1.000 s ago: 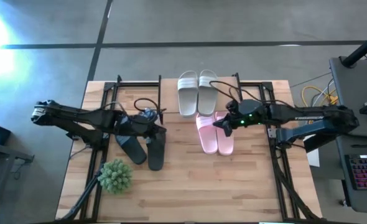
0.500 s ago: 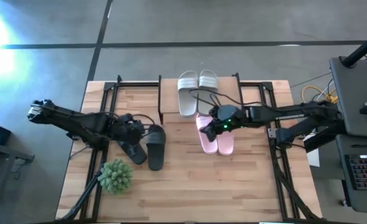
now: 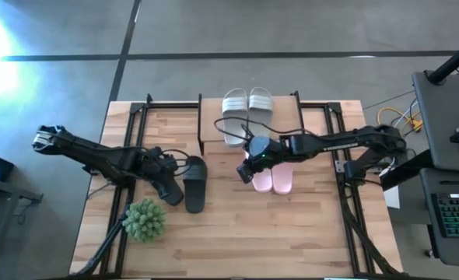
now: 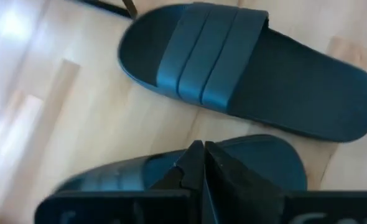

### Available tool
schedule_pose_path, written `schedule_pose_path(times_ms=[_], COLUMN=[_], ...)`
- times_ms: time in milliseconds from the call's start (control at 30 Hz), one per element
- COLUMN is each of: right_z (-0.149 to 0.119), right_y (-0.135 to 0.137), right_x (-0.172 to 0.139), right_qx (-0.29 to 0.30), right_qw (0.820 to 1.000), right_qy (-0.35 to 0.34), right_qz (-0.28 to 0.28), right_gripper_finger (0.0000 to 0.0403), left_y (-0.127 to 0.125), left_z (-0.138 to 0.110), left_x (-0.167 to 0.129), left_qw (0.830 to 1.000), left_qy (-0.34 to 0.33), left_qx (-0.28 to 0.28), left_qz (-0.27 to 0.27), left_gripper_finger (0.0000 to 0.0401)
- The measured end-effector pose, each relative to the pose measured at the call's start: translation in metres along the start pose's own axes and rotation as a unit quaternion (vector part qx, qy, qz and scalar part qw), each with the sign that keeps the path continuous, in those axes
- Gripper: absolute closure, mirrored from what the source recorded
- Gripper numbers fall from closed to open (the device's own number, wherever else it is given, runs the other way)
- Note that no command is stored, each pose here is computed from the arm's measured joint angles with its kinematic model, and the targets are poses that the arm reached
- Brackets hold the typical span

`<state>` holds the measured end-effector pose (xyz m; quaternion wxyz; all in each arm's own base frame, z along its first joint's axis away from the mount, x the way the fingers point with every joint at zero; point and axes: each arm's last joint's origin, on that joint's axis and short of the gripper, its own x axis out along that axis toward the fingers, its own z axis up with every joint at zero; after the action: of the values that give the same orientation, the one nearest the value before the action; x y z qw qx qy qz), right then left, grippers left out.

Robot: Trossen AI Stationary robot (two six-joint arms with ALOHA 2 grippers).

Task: Pick and place slides into the shelf
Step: Put the right black slide under the shelf

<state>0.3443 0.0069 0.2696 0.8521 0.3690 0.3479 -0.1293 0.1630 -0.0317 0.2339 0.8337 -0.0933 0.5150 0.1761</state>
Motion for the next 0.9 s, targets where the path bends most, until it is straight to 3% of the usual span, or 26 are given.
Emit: schedule_pose_path(times_ms=[200, 400, 700, 900], right_z=[-0.007, -0.011, -0.028, -0.033], right_y=[0.003, 0.000, 0.013, 0.014], right_x=[0.011, 0.019, 0.017, 0.017], right_qx=[0.004, 0.019, 0.003, -0.002], right_qw=[1.000, 0.999, 0.999, 0.998], right_qy=[0.015, 0.027, 0.048, 0.050], right_qz=[-0.005, -0.016, -0.009, -0.027], right_gripper_finger=[0.0394, 0.0394, 0.0394, 0.0394], left_y=[-0.002, -0.004, 0.006, 0.006], left_z=[-0.014, -0.023, -0.036, -0.034], left_x=[0.022, 0.041, 0.056, 0.055], left_qw=[0.996, 0.986, 0.992, 0.990], left_qy=[-0.045, -0.126, -0.125, -0.138], left_qx=[-0.038, 0.021, 0.032, 0.015], left_qz=[-0.068, -0.108, -0.003, 0.010], left_gripper_finger=[0.0401, 0.0401, 0.0401, 0.0401])
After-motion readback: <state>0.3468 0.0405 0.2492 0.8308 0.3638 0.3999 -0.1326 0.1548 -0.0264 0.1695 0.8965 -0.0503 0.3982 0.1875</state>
